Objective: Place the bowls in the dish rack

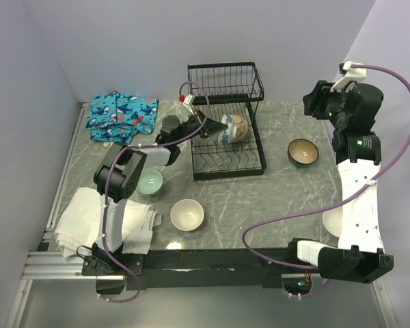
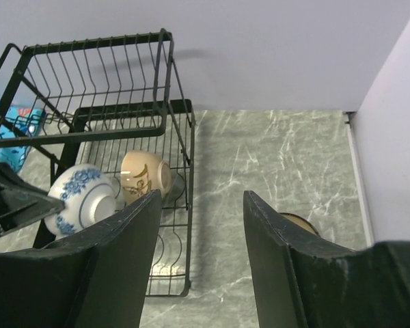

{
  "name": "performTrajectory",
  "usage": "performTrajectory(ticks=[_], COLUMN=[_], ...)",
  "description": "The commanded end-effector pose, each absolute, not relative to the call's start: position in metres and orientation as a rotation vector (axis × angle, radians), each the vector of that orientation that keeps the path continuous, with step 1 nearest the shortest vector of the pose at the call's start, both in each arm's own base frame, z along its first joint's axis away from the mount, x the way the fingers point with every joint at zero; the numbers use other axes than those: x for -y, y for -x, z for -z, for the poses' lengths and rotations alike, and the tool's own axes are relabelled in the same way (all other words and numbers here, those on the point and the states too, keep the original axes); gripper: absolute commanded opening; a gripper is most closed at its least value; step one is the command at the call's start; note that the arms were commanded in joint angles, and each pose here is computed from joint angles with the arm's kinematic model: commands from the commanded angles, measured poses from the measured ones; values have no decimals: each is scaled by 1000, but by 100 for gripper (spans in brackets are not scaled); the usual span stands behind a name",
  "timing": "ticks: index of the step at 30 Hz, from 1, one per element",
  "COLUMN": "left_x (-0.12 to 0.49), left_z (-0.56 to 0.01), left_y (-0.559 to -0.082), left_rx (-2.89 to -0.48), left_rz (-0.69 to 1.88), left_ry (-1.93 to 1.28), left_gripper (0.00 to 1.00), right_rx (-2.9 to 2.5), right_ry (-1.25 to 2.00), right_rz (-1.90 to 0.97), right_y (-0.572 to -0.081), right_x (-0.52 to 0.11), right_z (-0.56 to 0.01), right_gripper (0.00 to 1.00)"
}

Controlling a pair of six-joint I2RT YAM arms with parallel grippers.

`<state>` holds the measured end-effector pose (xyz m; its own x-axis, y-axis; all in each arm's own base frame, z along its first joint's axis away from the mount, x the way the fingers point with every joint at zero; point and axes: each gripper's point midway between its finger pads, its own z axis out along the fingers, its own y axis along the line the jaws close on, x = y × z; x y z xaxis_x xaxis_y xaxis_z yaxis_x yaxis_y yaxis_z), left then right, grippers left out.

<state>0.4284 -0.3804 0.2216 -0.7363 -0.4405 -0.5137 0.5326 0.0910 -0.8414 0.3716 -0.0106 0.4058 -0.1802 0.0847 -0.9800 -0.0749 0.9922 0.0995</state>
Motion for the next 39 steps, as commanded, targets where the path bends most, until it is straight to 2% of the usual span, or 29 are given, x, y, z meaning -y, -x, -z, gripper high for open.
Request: performTrajectory(ticks=[1,6,10,13,18,27,34,39], left_x=[383,378,370,362,362,408,415,415], left_z=[-242,-251,-295,-307,-289,-268,-266,-256], left_y=[-443,-442,-423,-414,-418,-415,-416,-410], left_rx=[-1569,-1572,-1485,-1473,-1555,-1539,-1467,-1498], left_rz=[1738,1750,1798,1815,1806,1697,1649,1617], left_ry=[-56,-7,-56,-47,55,-69,-146,-165], left_gripper=[1,1,1,1,1,1,1,1], right_rx=[-1739,-1745,-1748,-1754,-1764,-1773,-1776,-1774], right_ry=[29,36,38,40,45,66,64,59], right_rz=[-159,-170,-174,-178,-187,-220,-246,-293], right_y=[-376,-378,-379,-378,-383,-389,-394,-398], right_x=[8,6,5,4,2,-7,-10,-15], right_z=[-404,-402,-398,-396,-397,-390,-381,-376], right_gripper=[58,58,58,57,57,56,56,56])
